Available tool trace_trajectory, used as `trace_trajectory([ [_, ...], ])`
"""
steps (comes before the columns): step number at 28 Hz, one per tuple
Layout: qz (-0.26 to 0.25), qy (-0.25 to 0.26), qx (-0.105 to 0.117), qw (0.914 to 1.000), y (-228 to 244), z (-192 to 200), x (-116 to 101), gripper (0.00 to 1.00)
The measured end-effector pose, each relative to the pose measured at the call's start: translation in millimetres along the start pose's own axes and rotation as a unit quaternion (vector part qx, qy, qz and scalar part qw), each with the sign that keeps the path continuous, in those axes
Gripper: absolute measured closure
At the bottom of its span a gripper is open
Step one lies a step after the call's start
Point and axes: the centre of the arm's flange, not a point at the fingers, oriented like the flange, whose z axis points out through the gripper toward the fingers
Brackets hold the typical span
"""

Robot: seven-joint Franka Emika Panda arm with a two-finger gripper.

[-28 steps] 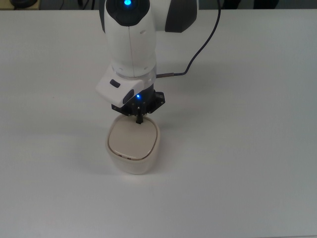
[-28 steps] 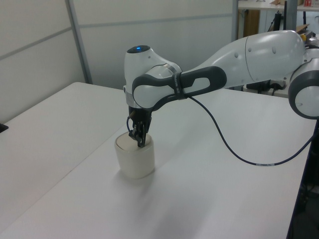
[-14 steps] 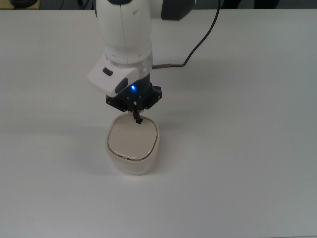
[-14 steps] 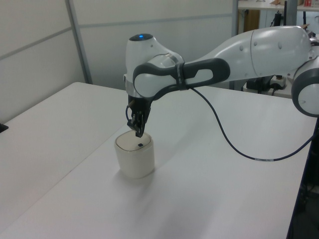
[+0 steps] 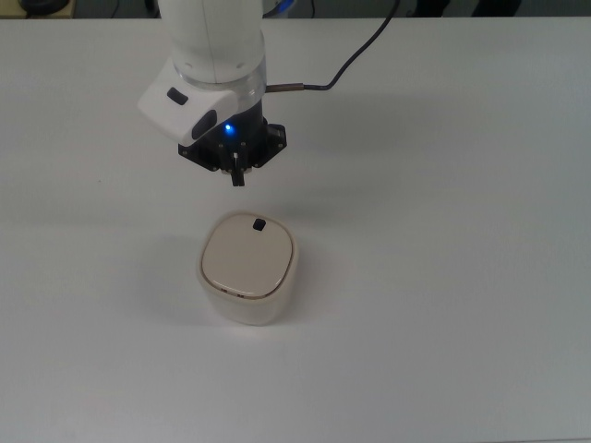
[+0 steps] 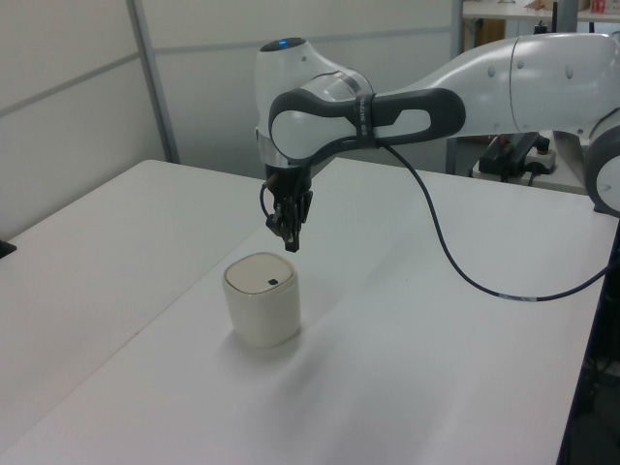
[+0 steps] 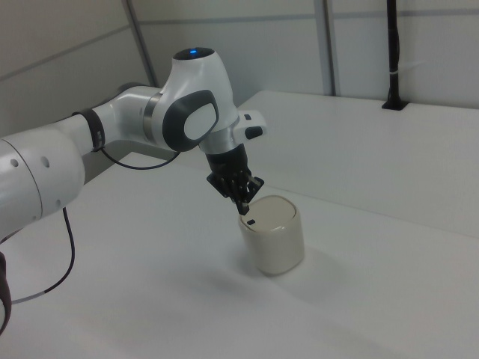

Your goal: Close the trash can

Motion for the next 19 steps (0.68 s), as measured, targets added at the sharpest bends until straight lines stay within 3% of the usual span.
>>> trace_trajectory([
  [7,0.004,-0.026,0.0,0.9997,4.7,-4.7,-9.6,0.94],
  [11,0.004,-0.037,-0.001,0.9993,4.9,-9.7,-15.0,0.82],
  [19,-0.002,-0.043,-0.032,0.9985,10.5,-10.0,-16.8,0.54],
])
